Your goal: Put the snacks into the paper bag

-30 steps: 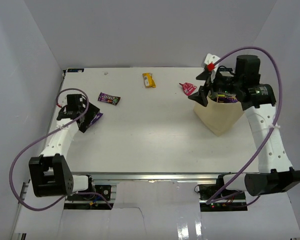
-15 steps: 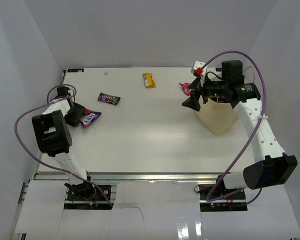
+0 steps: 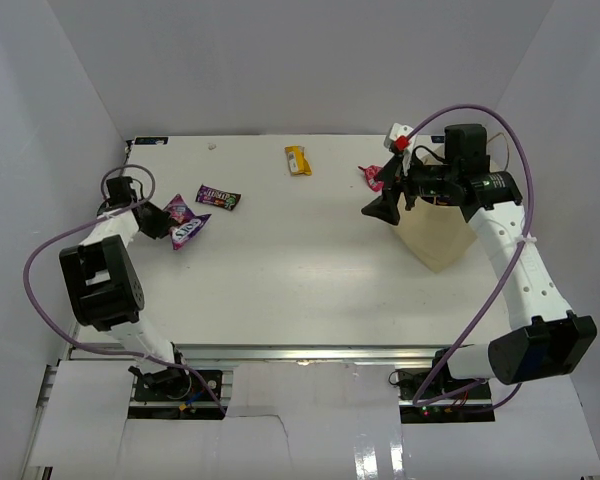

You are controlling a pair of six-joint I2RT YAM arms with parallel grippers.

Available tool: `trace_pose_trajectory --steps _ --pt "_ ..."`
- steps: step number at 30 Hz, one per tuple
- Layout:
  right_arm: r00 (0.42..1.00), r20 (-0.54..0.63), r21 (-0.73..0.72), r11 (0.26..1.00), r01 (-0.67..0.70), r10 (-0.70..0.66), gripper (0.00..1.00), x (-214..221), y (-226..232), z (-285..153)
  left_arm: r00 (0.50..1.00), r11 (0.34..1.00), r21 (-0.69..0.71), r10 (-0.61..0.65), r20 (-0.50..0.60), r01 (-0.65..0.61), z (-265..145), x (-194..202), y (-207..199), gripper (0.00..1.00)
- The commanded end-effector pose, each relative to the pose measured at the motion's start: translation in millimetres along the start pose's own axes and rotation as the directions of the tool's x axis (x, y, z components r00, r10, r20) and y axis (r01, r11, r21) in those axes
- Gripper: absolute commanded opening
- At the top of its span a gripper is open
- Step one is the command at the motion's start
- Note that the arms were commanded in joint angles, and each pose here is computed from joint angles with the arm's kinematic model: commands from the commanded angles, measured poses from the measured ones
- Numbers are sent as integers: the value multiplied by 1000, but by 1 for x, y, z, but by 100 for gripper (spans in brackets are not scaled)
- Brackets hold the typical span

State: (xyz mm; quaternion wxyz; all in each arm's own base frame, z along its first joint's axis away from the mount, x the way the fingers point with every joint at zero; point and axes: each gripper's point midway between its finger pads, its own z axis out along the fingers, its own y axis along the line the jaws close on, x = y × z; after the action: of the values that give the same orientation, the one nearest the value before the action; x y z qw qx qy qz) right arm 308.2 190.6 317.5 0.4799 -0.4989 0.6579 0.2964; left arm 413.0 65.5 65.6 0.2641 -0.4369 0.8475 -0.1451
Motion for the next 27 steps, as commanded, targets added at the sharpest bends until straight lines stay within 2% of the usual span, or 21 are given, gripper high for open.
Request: trace_pose_trajectory --steps 1,2,3,4,5,6,7,9,10,13,18,21,24,27 --pt "991 89 -117 989 -88 99 95 -15 21 11 980 846 498 193 47 -191 -64 19 -105 7" --pt "986 93 -190 975 -117 136 95 -19 37 21 969 775 603 247 -16 -188 -80 48 -116 6" --pt "972 66 -220 954 -205 224 94 -17 47 29 959 734 653 280 -39 -188 -89 63 -127 6" --pt "967 68 -225 948 -225 246 94 -19 47 40 934 658 720 355 -40 -220 -100 90 -147 6" --pt "960 48 -232 938 -258 276 94 -20 56 54 911 610 763 406 -67 -215 -111 112 -153 6" --pt "932 23 -240 907 -346 362 94 -21 63 62 894 568 793 442 -68 -221 -120 129 -163 6" --pt "917 8 -227 894 -387 399 97 -20 63 74 856 492 838 513 -60 -236 -132 163 -180 6" --pt "898 19 -157 889 -431 439 98 -26 64 101 829 440 868 555 -63 -229 -147 191 -188 7" --pt "857 -3 -142 848 -511 516 97 -21 63 115 804 410 883 590 -67 -228 -155 213 -195 7" --pt "817 -3 -76 814 -575 577 94 -20 53 141 778 379 897 624 -67 -227 -169 240 -203 7" --pt "814 -31 89 812 -576 581 96 11 35 154 768 352 907 638 -54 -229 -186 258 -205 8" --pt "794 -52 102 794 -599 606 100 27 45 150 761 349 911 646 -62 -222 -192 266 -198 8" --pt "799 -40 76 799 -596 600 92 24 54 146 759 354 909 648 -69 -219 -194 271 -190 8" --pt "833 -3 62 831 -552 553 90 7 51 140 759 356 910 647 -76 -213 -197 273 -184 8"
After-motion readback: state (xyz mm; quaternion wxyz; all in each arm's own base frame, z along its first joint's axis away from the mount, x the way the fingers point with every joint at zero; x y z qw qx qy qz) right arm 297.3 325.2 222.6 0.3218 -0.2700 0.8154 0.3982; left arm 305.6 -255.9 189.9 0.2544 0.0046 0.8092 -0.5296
